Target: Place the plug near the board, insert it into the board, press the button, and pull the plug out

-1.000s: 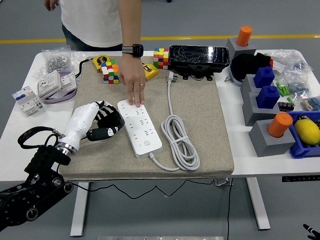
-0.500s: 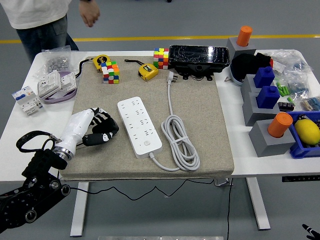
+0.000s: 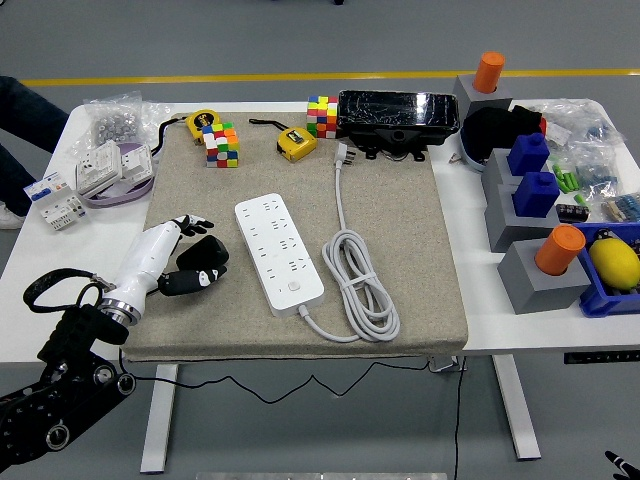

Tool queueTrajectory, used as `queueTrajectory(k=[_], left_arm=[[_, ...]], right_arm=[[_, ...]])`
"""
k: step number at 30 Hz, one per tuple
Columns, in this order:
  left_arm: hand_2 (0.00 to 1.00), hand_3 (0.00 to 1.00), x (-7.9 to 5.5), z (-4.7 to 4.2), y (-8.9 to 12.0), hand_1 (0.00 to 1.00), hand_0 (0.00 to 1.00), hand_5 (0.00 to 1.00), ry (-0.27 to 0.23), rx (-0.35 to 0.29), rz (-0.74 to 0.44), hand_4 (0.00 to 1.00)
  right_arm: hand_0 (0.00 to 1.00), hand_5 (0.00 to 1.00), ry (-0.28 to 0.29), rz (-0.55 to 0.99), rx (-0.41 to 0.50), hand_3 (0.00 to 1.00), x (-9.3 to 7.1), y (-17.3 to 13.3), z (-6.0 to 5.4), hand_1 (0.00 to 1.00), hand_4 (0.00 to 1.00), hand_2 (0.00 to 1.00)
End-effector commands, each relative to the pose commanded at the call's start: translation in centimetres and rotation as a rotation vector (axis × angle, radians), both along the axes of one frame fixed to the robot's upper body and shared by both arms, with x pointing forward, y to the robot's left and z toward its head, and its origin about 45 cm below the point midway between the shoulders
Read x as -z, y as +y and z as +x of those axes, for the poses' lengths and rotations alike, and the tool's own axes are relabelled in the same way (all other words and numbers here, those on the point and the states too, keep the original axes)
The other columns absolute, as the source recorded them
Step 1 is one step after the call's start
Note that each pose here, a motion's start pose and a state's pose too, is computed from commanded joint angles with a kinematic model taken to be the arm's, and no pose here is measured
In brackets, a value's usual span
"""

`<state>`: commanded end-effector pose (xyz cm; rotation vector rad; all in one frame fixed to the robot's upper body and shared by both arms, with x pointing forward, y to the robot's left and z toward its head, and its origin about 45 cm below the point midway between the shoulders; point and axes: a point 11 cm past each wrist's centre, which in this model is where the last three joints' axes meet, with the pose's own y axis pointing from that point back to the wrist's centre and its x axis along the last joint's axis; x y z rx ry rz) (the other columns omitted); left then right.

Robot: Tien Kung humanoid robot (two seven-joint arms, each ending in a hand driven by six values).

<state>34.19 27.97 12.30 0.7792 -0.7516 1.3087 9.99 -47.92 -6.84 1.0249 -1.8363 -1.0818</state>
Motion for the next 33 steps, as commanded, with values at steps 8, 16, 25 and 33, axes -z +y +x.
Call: queueTrajectory(k=[8, 16, 25, 33], left_arm=[[0.686, 0.729, -2.4, 0.06, 1.2, 0.700, 0.622, 0.612, -0.158, -0.016, -0.187, 0.998], [0.608, 0.689, -2.6, 0.46, 3.1, 0.628, 0.604, 0.539, -0.168, -0.105, -0.291, 0.949], [0.606, 0.671, -2.2, 1.02, 5.3, 0.624, 0.591, 0.520, -0.129, -0.218, -0.400, 0.923], [0.555, 0.580, -1.9, 0.92, 5.9, 0.606, 0.567, 0.360, -0.127, -0.262, -0.456, 0.835]], right_arm=[[0.565, 0.494, -0.003, -0.001, 0.005, 0.602, 0.0, 0.0, 0.1, 0.661, 0.972, 0.675], [0.565, 0.495, -0.008, 0.001, 0.004, 0.602, 0.0, 0.0, 0.3, 0.662, 0.972, 0.675], [0.565, 0.494, -0.012, -0.001, 0.008, 0.602, -0.2, -0.2, 0.5, 0.663, 0.972, 0.675], [0.565, 0.493, -0.013, -0.001, 0.007, 0.602, -0.2, -0.2, 0.5, 0.662, 0.971, 0.676]])
